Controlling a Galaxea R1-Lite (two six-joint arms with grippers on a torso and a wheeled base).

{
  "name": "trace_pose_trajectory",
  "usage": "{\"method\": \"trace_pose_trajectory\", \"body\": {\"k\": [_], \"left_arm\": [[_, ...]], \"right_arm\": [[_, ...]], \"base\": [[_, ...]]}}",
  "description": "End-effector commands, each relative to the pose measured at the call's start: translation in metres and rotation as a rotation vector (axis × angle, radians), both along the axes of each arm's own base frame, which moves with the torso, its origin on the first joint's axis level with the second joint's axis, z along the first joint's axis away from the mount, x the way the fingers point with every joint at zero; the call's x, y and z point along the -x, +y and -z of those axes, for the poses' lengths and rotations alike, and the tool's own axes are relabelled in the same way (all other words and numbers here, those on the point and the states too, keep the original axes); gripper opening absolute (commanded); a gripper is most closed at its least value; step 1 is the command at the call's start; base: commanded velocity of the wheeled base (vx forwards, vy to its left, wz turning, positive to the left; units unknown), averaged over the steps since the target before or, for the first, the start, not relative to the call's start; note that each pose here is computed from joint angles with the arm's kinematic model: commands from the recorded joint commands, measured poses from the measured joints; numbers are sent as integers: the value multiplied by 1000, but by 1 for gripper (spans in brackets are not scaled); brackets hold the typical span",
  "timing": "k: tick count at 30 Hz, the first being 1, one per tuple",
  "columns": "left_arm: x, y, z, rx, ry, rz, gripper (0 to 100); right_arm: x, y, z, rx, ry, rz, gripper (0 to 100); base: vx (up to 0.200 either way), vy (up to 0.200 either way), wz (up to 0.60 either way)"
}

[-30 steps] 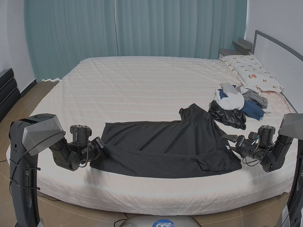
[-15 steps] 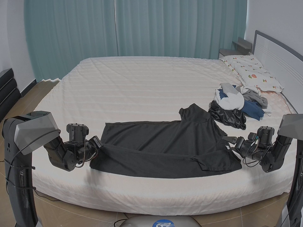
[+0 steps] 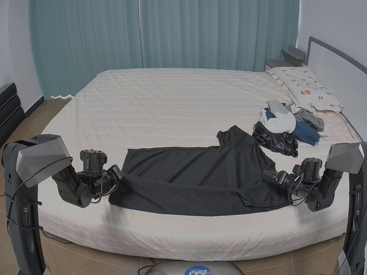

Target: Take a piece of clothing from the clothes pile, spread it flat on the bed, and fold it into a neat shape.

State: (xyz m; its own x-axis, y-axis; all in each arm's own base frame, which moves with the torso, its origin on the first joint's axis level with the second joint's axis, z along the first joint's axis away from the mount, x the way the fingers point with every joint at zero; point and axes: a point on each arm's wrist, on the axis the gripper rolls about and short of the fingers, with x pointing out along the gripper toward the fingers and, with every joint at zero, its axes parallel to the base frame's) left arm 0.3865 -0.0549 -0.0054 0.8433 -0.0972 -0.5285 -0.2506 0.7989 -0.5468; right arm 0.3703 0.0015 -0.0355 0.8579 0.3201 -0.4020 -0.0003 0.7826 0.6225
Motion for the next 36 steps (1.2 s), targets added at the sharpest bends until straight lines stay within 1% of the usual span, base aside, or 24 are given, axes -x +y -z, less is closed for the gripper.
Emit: {"method": "trace_pose_trajectory", "body": {"k": [1,7,11,12,21,25,31,36], "left_arm": [[0,0,0,1,0,-1,0],[0,0,1,0,1,-1,0],[0,0,1,0,1,-2,0],[0,0,1,0,1,-2,0],[0,1,1,-1,3,-4,0],[0,2,1,-1,3,-5,0],[3,3,0,-6,5,-6,0],[6,3,-4,-7,5,-7,0]], "right_arm": [[-1,2,10,2,17,-6,100],[-1,2,13,29,16,-18,100],[-1,1,15,32,21,-18,100],[-1,1,15,32,21,-17,0],[6,-7,14,99,3,-30,0],[6,-11,7,100,-23,-19,0],[6,-17,-8,87,-108,-2,0],[8,-15,-12,87,-133,-7,0]], "base": [[0,0,0],[0,0,0],[0,0,0],[0,0,0],[0,0,0],[0,0,0],[0,0,0],[0,0,0]]}}
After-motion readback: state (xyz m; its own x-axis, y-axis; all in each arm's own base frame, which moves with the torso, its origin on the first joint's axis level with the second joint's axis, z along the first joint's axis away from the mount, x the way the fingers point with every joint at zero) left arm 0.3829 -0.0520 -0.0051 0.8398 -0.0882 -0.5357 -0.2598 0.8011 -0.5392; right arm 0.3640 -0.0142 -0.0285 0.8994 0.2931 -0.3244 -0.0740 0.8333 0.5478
